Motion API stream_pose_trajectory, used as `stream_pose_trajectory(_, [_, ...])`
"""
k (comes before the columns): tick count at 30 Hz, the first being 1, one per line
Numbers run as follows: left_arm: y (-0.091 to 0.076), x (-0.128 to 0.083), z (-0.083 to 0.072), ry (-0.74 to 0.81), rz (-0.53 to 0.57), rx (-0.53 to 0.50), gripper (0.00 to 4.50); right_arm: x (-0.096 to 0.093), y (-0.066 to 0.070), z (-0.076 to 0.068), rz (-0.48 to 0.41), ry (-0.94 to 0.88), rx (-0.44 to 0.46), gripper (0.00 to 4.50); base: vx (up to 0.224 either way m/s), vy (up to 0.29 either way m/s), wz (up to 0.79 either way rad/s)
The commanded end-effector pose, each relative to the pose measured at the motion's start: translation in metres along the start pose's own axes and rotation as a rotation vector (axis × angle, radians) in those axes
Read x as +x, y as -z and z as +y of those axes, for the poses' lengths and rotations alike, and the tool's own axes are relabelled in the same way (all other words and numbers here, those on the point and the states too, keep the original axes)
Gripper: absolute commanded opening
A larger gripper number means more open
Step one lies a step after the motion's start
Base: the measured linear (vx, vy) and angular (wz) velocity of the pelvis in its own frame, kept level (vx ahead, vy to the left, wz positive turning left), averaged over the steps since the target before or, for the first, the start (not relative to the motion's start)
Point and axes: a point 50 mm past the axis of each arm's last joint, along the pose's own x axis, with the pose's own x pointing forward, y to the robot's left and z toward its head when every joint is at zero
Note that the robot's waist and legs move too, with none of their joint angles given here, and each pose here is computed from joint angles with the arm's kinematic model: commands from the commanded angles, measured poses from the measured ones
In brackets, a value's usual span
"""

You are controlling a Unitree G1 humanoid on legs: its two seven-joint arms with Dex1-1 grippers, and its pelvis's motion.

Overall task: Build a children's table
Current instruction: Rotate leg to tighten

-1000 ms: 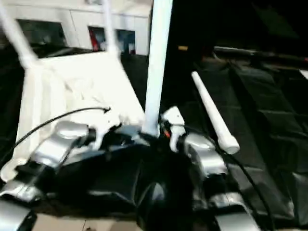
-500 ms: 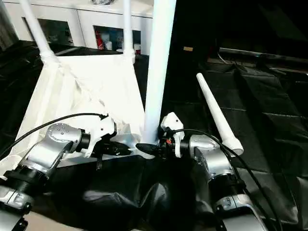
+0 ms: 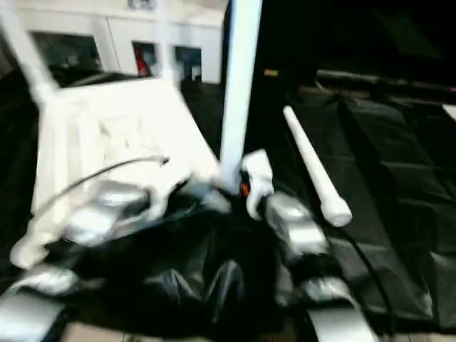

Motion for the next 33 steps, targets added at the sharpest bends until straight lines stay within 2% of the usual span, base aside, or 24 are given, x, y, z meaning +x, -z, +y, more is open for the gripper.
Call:
stream_pose_trajectory(1, [-0.036, 0.005, 0.001, -0.095, -0.158, -0.035, 0.0, 0.015, 0.02, 0.041, 0.077, -0.116, 0.036, 2.73, 0.0, 0.0, 0.0])
stream_pose_trajectory(2, [-0.038, 0.006, 0.0, -0.096, -0.156, -0.023, 0.0, 0.016, 0.019, 0.044, 0.067, -0.138, 0.036, 2.73, 0.0, 0.0, 0.0])
stream_pose_trajectory(3, [-0.038, 0.007, 0.0, -0.097, -0.152, -0.015, 0.0, 0.017, 0.018, 0.045, 0.061, -0.149, 0.036, 3.08, 0.0, 0.0, 0.0])
stream_pose_trajectory(5, [-0.038, 0.008, -0.004, -0.076, -0.151, -0.006, 0.0, 0.017, 0.015, 0.046, 0.044, -0.17, 0.059, 3.42, 0.053, 0.009, -0.01])
stream_pose_trajectory(7, [-0.037, 0.007, -0.006, -0.053, -0.151, 0.009, 0.0, 0.016, 0.013, 0.045, 0.034, -0.185, 0.064, 3.52, 0.025, 0.005, -0.01])
stream_pose_trajectory(8, [-0.036, 0.007, -0.006, -0.049, -0.144, 0.019, 0.0, 0.015, 0.013, 0.043, 0.034, -0.188, 0.042, 3.52, 0.0, 0.0, 0.0])
stream_pose_trajectory(9, [-0.033, 0.006, -0.007, -0.02, -0.134, 0.07, 0.0, 0.013, 0.012, 0.038, 0.03, -0.175, -0.027, 3.81, 0.0, 0.0, 0.0])
stream_pose_trajectory(18, [-0.015, -0.009, -0.004, 0.096, -0.078, 0.133, 0.0, -0.008, 0.004, 0.015, 0.005, -0.33, -0.165, 3.81, 0.0, 0.0, 0.0])
stream_pose_trajectory(22, [-0.008, -0.015, 0.005, 0.044, -0.045, 0.11, 0.0, -0.016, 0.003, 0.003, 0.011, -0.341, -0.201, 3.81, 0.0, 0.0, 0.0])
stream_pose_trajectory(23, [-0.007, -0.017, 0.011, -0.003, -0.038, 0.086, 0.0, -0.021, 0.002, -0.004, 0.014, -0.326, -0.214, 3.81, 0.0, 0.0, 0.0])
stream_pose_trajectory(27, [-0.009, -0.018, 0.018, -0.083, -0.026, 0.036, 0.0, -0.036, -0.001, -0.021, -0.009, -0.292, -0.21, 3.81, 0.0, 0.0, 0.0])
stream_pose_trajectory(29, [-0.009, -0.017, 0.018, -0.09, -0.023, 0.031, 0.0, -0.038, -0.001, -0.023, -0.012, -0.286, -0.209, 3.81, 0.0, 0.0, 0.0])
stream_pose_trajectory(33, [-0.019, -0.007, 0.006, -0.089, -0.028, -0.011, 0.0, -0.05, -0.004, -0.037, -0.05, -0.2, -0.177, 3.81, 0.0, 0.0, 0.0])
